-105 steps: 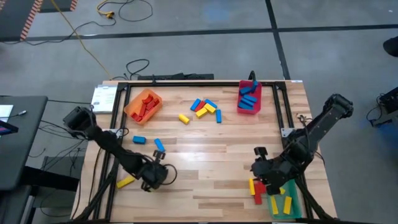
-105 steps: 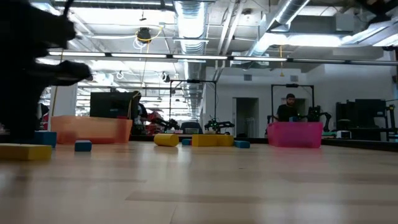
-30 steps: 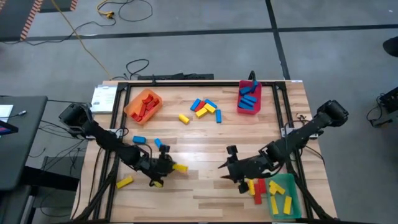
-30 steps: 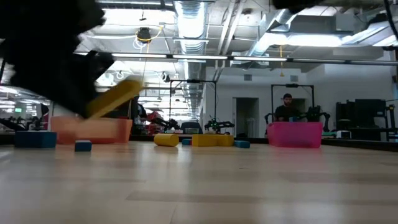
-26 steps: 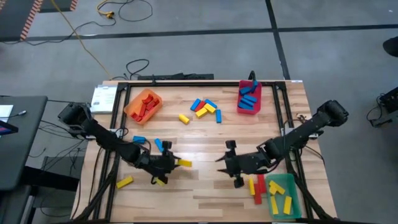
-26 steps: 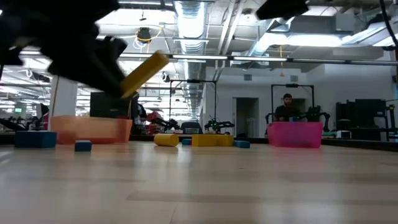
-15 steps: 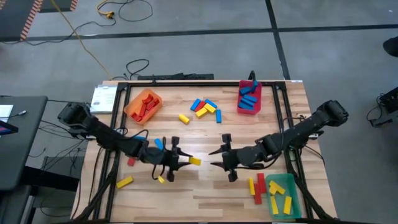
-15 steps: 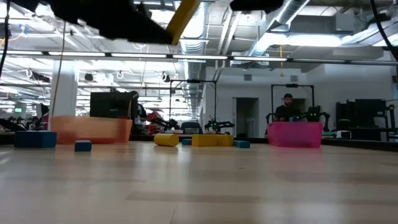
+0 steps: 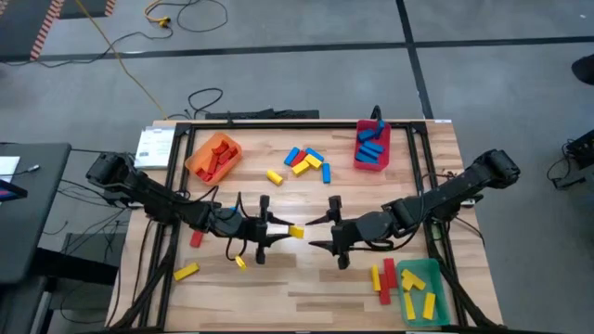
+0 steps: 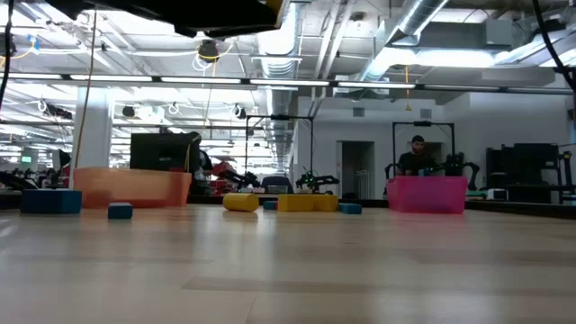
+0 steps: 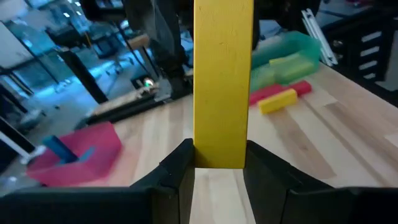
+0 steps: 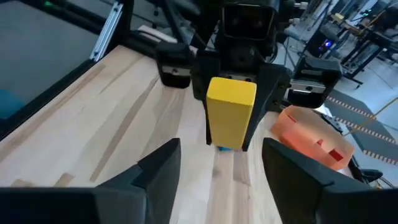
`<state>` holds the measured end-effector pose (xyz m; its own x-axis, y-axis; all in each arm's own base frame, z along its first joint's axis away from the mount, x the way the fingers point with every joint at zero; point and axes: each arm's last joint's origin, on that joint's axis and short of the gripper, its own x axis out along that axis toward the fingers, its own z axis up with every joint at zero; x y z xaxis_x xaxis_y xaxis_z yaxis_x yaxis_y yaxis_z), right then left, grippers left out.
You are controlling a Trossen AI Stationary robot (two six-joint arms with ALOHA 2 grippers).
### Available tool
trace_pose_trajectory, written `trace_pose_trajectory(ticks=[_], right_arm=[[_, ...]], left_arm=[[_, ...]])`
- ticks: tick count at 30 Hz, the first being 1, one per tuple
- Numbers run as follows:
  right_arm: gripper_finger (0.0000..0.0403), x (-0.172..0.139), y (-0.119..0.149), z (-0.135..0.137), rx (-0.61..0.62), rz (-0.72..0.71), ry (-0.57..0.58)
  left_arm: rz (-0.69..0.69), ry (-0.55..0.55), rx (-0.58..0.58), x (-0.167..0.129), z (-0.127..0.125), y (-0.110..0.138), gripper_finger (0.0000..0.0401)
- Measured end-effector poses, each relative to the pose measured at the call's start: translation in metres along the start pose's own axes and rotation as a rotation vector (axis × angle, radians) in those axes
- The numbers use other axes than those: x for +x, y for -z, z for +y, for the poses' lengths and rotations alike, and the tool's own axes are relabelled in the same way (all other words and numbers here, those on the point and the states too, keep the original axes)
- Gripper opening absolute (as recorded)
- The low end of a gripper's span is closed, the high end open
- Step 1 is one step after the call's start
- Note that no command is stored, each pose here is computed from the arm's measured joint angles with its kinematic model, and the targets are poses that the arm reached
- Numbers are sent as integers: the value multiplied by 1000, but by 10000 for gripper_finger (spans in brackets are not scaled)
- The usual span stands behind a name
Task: Sort blocks
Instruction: Put the yellow block into the green bin
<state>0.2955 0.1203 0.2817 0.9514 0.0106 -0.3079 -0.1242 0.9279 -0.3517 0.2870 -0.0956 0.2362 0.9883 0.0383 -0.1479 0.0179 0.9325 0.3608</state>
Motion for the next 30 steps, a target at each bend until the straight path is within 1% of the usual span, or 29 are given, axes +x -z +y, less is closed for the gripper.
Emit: trace_pose_trajectory(ticks=[3,8,10,13,16,22,26,30], right_arm=[[257,2,-2,-5,19,-30,22],[260,4,-8,-14,35,-94,61],[260,4,-10,-16,26,-119,55],[260,4,-12,-19,33,-157,34],[260,5,-12,-21,34,-165,19],[260,6,-12,-23,31,-177,15],[249,6,-14,-25,32,-194,26],[219,14,-9,-26,18,-183,37]], left_arm=[[-14,-20,28,1,1,-1,106],[-29,-57,65,1,2,-3,106],[-23,-90,78,1,3,-3,106],[-52,-110,90,1,5,-7,106],[-63,-121,99,1,7,-8,106],[-57,-147,74,4,15,-6,106],[-83,-142,58,5,18,-7,106],[-97,-140,60,5,18,-8,106]])
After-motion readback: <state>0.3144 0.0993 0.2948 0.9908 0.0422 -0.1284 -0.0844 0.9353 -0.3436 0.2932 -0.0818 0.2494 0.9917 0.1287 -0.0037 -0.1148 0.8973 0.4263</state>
